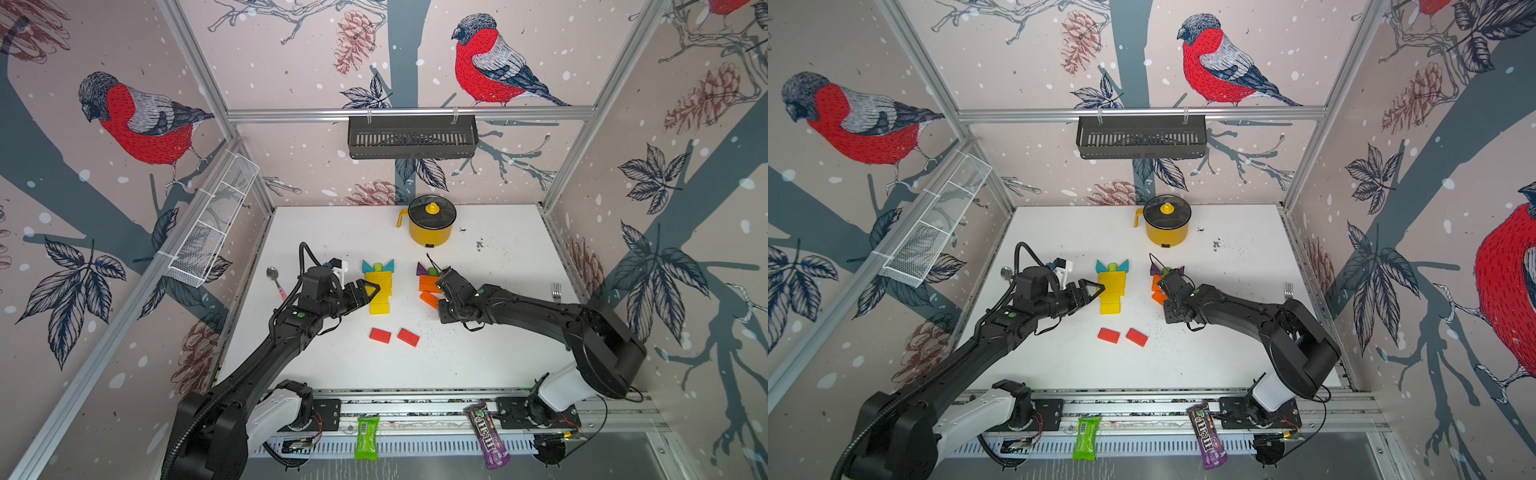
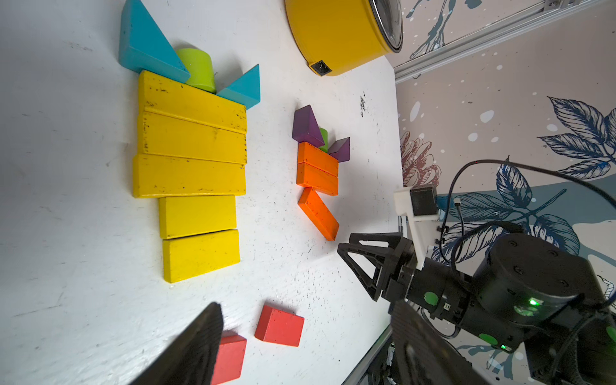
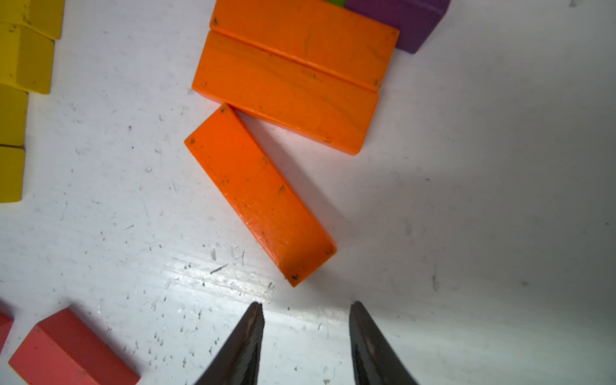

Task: Assemble a carrot with building blocks
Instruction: Assemble the building block at the center of the board.

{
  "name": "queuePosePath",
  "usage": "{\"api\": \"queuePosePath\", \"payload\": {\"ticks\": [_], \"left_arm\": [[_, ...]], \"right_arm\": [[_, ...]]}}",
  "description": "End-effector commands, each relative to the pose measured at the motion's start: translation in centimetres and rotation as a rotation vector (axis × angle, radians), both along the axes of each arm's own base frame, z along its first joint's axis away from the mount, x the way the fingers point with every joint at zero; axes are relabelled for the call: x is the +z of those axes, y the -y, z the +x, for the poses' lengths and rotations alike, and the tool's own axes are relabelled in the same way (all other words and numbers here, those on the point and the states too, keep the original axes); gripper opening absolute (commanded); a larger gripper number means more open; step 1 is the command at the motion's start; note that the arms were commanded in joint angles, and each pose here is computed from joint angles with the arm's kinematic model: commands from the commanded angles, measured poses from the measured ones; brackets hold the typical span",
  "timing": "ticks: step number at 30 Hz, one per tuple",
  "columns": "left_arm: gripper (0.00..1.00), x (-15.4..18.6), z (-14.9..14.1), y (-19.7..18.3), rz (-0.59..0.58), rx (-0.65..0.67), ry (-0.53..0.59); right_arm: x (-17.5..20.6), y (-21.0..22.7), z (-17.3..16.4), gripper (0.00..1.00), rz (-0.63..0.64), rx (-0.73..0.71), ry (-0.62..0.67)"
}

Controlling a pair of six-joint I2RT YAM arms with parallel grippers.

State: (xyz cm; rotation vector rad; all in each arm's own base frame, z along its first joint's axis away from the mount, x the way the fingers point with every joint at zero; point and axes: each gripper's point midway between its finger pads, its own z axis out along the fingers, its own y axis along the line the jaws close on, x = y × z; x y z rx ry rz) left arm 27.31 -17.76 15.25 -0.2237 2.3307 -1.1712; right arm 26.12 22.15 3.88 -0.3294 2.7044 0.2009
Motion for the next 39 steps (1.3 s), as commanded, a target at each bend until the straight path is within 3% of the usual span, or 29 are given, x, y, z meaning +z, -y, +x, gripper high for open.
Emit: {"api": "queuePosePath", "payload": {"ticks": [1, 16, 24, 39], "left_arm": [[0.81, 0.7, 0.6, 0.1, -0.014, 0.003, 0.029], [0.81, 1.0, 0.6, 0.2, -0.016, 0.001, 0.036], [0.81, 1.1, 0.6, 0.1, -0.010, 0.002, 0.037], [0.81, 1.1, 0.6, 0.1, -0.008, 0.003, 0.037]], "right_arm": [[-0.9, -0.2, -0.3, 0.43, 0.000, -0.007, -0.025], [-1.4, 0.7, 2.6, 0.40, -0.062, -0.037, -0.005], [-1.5, -0.9, 2.4, 0.49, -0.028, 0.000, -0.017], [-1.2, -1.7, 4.2, 0.47, -0.017, -0.052, 0.008]]}}
